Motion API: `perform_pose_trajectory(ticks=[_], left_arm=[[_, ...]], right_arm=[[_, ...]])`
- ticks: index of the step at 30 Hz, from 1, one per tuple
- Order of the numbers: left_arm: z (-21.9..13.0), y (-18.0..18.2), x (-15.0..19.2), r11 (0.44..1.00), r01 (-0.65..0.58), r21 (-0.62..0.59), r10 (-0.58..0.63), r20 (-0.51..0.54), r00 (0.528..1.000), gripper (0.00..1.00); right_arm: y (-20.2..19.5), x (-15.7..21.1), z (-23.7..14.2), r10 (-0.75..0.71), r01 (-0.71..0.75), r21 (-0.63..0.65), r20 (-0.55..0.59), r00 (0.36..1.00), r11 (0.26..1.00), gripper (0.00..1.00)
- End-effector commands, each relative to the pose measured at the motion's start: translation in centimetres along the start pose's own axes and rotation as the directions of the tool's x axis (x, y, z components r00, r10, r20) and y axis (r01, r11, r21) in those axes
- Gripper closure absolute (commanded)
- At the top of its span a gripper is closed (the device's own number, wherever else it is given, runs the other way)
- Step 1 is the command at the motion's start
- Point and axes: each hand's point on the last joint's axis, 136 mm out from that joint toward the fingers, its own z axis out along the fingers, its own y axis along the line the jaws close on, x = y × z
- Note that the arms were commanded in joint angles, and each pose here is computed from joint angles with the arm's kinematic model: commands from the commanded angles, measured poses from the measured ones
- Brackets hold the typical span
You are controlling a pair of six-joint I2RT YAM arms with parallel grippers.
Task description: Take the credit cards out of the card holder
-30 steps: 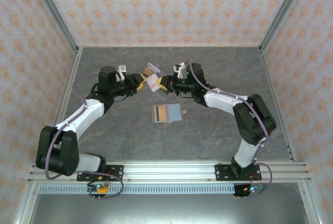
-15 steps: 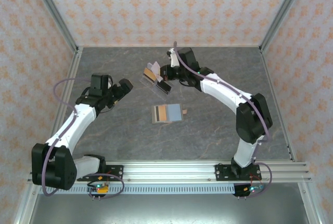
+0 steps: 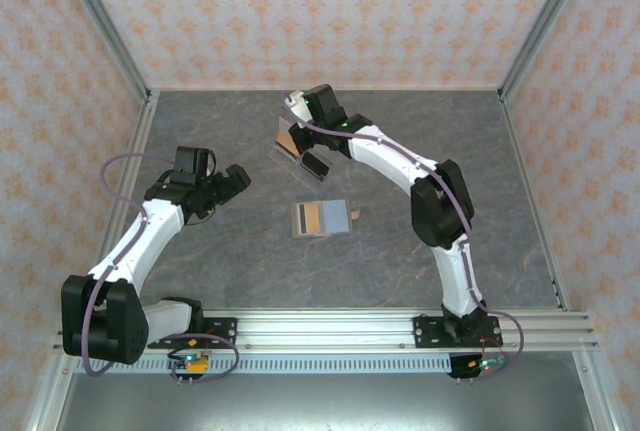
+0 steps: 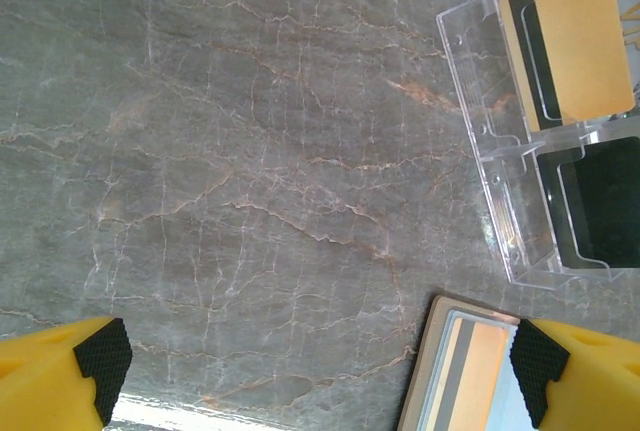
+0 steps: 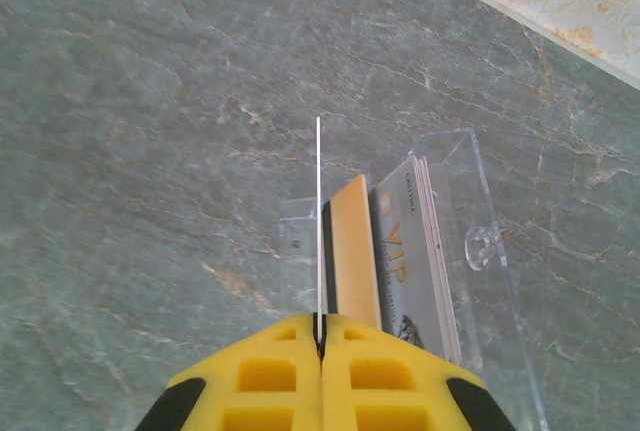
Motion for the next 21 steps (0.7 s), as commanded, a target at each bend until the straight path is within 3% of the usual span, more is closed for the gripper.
perform_pose_trajectory(ticks=[1, 21], left_arm=[[-0.2, 0.1, -0.1, 1.0, -0.011, -0.008, 0.011, -0.017, 1.0, 0.0], [0.7, -0.4, 0.7, 1.0, -0.001, 0.03, 0.003, -0.061, 0.998, 0.0]], right_arm=[[-1.2, -0.6, 0.4, -0.088, 0.088, 0.06, -0.014, 0.996, 0.994, 1.0], [-3.3, 0.9, 3.7, -0.093, 0.103, 0.112, -0.089, 0.992, 0.988, 0.96]])
